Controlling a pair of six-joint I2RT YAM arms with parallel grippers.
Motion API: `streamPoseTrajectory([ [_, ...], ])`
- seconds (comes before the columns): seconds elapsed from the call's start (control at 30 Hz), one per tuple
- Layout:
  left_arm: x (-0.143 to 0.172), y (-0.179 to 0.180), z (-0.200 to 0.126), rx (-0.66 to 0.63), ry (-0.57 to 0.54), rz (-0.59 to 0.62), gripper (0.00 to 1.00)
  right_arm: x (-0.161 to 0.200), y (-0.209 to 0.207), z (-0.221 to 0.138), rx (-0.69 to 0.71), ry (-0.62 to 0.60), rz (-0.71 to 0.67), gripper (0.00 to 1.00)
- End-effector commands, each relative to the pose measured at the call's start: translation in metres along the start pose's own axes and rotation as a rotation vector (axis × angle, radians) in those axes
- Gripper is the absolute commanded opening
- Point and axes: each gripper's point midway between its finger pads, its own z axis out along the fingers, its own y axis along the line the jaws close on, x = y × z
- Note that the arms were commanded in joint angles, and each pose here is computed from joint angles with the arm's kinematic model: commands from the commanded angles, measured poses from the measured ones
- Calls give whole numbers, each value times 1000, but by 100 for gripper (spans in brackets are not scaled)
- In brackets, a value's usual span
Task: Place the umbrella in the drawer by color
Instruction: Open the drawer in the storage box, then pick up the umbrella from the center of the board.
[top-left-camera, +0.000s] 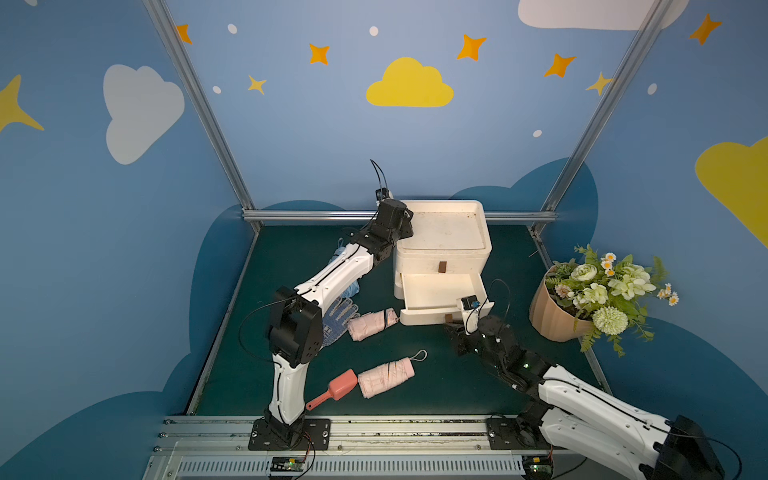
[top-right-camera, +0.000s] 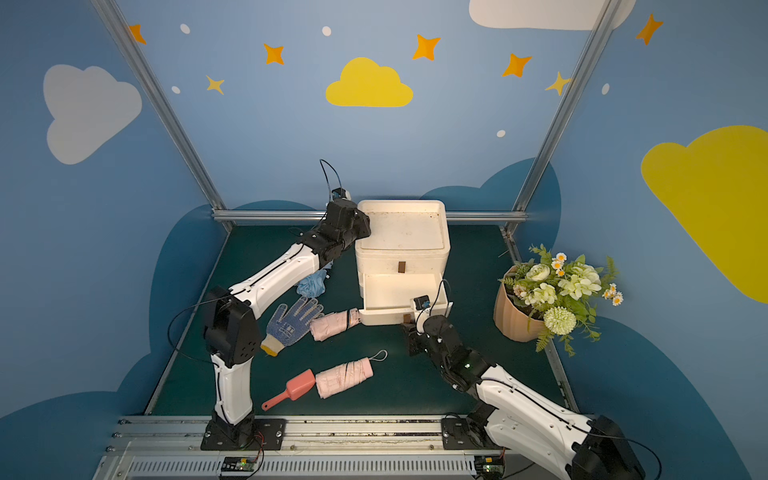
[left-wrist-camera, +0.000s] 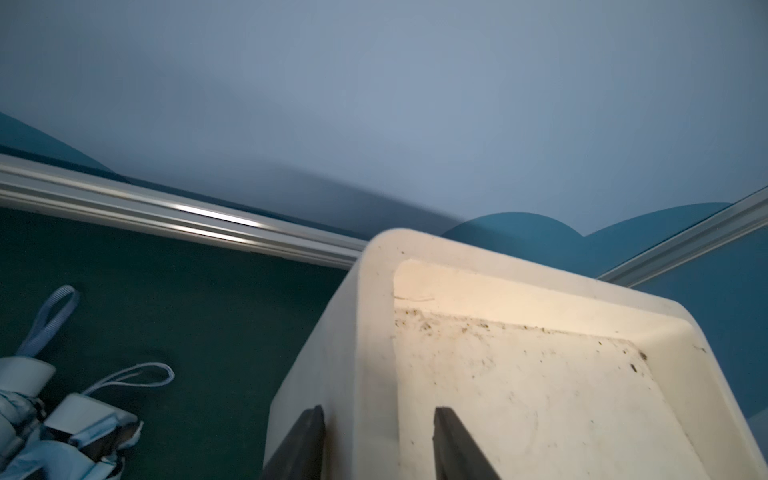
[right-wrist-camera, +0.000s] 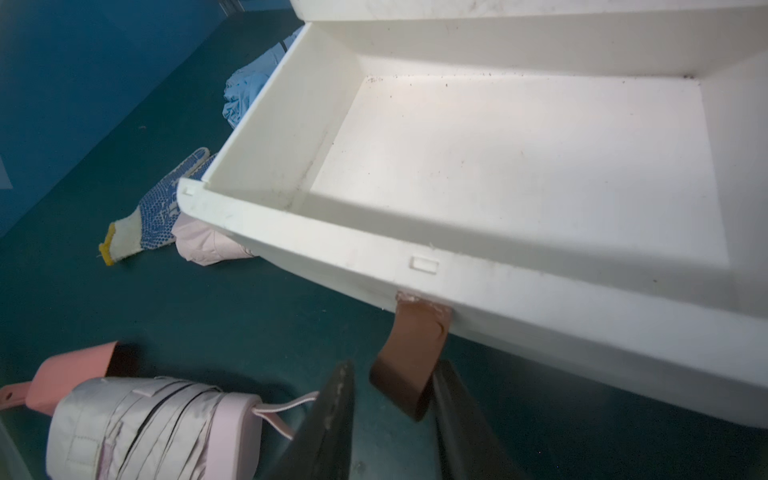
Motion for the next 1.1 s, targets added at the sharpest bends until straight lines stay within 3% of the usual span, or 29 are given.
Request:
streamPoseTrajectory([
  [0.0, -7, -7, -25, 73, 51, 68, 56, -14, 4, -23, -10, -9, -60, 44],
  [0.17, -26, 3, -85, 118, 45, 177, 65, -37, 13, -64, -67, -153, -230, 56],
  [0.27, -8, 17, -130, 122, 110, 246, 68, -45, 19, -87, -107, -228, -304, 59],
  [0.47, 99, 50, -200, 248, 337, 218, 69, -57, 20, -117, -106, -304, -374, 60],
  [0.67, 210, 48, -246, 393, 666, 200, 68, -65, 26, -123, -122, -302, -443, 61],
  [1.07, 341, 45, -252, 385, 1092, 474, 65, -64, 29, -110, -134, -276, -402, 60],
])
